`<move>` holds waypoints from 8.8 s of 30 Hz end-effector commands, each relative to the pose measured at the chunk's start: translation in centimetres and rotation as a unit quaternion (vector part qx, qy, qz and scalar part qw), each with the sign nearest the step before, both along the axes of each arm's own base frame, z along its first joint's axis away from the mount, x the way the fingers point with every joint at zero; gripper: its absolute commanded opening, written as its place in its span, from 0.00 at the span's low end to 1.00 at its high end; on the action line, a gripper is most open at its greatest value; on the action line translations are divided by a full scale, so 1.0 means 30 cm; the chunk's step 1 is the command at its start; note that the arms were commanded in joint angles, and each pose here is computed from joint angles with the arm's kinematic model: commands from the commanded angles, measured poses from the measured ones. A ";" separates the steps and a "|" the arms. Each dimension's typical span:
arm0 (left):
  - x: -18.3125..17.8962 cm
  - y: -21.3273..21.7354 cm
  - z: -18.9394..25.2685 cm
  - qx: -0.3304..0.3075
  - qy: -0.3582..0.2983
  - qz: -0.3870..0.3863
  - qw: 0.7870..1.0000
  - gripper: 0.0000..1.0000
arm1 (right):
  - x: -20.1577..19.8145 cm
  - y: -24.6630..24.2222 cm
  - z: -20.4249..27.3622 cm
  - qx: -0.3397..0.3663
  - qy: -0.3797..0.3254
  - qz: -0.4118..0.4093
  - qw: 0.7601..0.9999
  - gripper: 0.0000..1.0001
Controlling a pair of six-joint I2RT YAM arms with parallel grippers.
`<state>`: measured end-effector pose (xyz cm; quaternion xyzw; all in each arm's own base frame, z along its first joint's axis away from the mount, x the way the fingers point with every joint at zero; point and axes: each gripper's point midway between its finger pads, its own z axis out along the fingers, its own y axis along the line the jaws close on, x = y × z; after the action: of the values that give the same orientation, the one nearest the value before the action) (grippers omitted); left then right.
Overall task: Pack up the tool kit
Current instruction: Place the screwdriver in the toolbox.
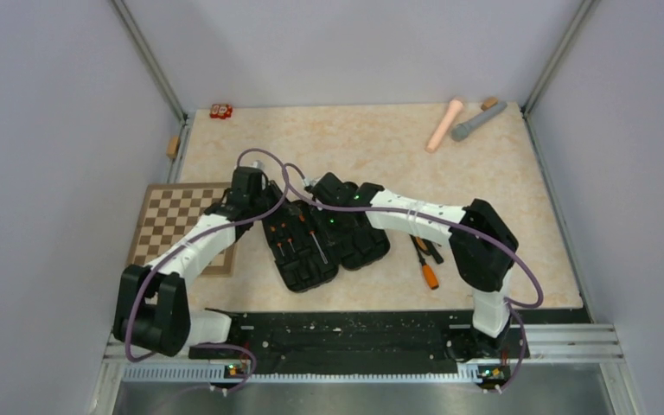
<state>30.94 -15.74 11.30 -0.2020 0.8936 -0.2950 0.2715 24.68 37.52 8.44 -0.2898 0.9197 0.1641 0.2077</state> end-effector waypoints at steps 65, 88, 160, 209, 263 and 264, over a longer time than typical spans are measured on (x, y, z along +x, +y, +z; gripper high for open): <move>0.001 -0.043 -0.408 0.029 0.136 0.005 0.990 0.11 | -0.138 -0.017 -0.238 -0.061 0.070 -0.001 0.996 0.00; -0.097 -0.005 -0.522 0.001 0.160 0.058 0.985 0.00 | -0.126 -0.082 -0.324 -0.160 0.045 0.012 0.986 0.00; 0.054 0.100 -0.141 0.041 0.011 0.092 0.995 0.12 | 0.102 -0.003 0.075 -0.033 -0.051 0.033 0.998 0.21; -0.308 0.277 -0.199 0.107 0.019 0.132 0.985 0.42 | 0.099 0.165 -0.083 -0.058 -0.038 0.124 0.990 0.00; -0.306 0.244 -0.225 0.090 0.027 0.111 0.989 0.39 | 0.035 0.047 -0.329 -0.161 0.014 0.124 0.979 0.00; -0.307 0.244 -0.226 0.091 0.028 0.110 0.989 0.38 | 0.027 0.036 -0.350 -0.164 0.018 0.123 0.978 0.00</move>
<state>21.27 -8.27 4.50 -0.2810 0.8996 -0.1684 0.2889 27.93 41.99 4.48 -0.4158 0.8836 0.0995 0.1910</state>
